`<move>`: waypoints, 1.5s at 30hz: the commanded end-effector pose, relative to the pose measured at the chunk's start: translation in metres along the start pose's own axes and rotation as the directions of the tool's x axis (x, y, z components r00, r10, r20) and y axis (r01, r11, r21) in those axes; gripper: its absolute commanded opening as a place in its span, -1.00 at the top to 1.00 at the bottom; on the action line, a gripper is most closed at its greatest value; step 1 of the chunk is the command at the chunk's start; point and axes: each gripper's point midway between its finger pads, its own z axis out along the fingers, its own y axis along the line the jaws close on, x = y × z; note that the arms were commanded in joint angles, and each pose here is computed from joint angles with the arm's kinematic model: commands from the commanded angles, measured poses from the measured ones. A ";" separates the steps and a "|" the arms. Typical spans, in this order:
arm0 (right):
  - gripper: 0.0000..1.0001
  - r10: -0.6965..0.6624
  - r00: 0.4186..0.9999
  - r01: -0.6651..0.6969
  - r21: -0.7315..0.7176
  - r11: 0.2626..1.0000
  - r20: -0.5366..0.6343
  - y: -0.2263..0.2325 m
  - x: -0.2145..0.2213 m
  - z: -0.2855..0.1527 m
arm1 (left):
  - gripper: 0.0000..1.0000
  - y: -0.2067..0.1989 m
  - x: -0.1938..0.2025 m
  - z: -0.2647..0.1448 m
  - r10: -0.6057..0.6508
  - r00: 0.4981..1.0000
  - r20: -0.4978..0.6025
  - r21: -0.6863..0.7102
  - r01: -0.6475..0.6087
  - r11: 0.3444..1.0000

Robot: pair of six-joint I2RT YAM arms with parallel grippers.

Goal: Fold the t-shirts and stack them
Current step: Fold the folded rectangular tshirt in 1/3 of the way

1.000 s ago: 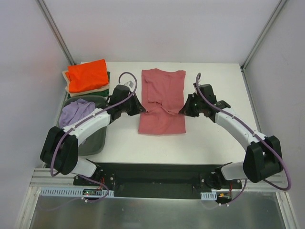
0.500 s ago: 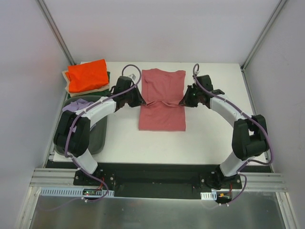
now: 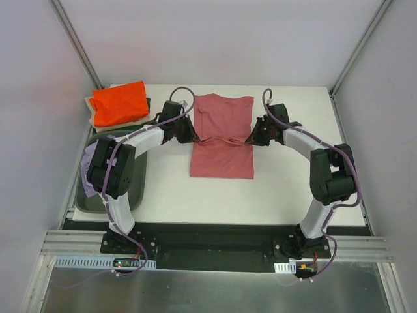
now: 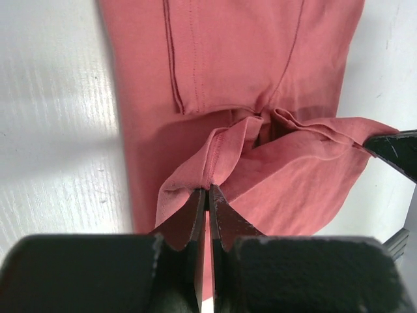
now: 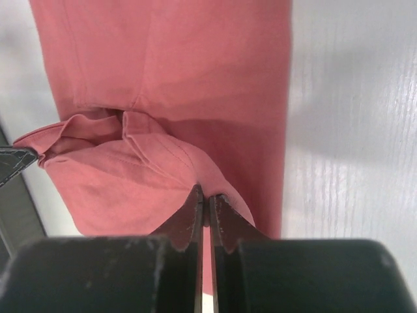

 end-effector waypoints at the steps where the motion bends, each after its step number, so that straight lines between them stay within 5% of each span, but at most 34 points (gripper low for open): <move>1: 0.93 -0.001 0.998 0.004 -0.031 1.000 0.069 0.009 -0.026 0.005 | 1.00 -0.007 -0.017 0.001 0.018 1.000 0.023 0.032 -0.019 0.999; 4: 0.83 0.002 0.997 -0.001 -0.014 1.000 0.074 0.004 -0.028 0.009 | 1.00 -0.001 -0.017 0.005 0.007 1.000 0.009 0.017 -0.007 1.000; 7: 0.54 0.010 0.997 -0.009 -0.017 1.000 0.072 0.002 -0.030 0.009 | 0.41 -0.002 -0.017 0.007 0.005 1.000 -0.012 0.028 -0.005 1.000; 10: 0.01 0.000 0.997 0.002 -0.035 0.999 0.077 0.007 -0.033 0.001 | -0.21 -0.012 -0.024 0.000 0.021 1.000 -0.001 0.061 -0.021 0.998; 12: -0.60 -0.019 0.997 0.022 -0.043 0.999 0.078 0.013 -0.033 -0.009 | -0.53 -0.019 -0.027 -0.009 0.032 0.999 0.015 0.077 -0.033 0.996; 14: -0.99 -0.037 0.996 0.040 -0.041 0.998 0.078 0.014 -0.030 -0.018 | -0.98 -0.026 -0.029 -0.021 0.042 0.998 0.037 0.089 -0.045 0.995; 21: -0.92 -0.161 0.984 0.163 -0.022 0.986 0.070 0.022 0.004 -0.049 | -0.98 -0.016 -0.003 -0.070 0.013 0.995 0.096 0.051 -0.018 0.999; 30: -0.92 -0.355 0.933 0.322 -0.295 0.900 -0.065 0.094 0.068 -0.020 | -0.98 0.029 0.060 -0.117 -0.068 0.985 0.156 -0.022 0.072 0.997; 41: -0.92 -0.303 0.950 0.277 -0.245 0.929 -0.076 0.097 -0.014 0.082 | -0.98 0.042 0.074 -0.130 -0.060 0.980 0.189 -0.042 0.069 0.997; 45: -0.92 -0.305 0.950 0.282 -0.251 0.926 -0.059 0.106 -0.036 0.072 | -0.98 0.043 0.076 -0.126 -0.067 0.983 0.172 -0.044 0.076 0.996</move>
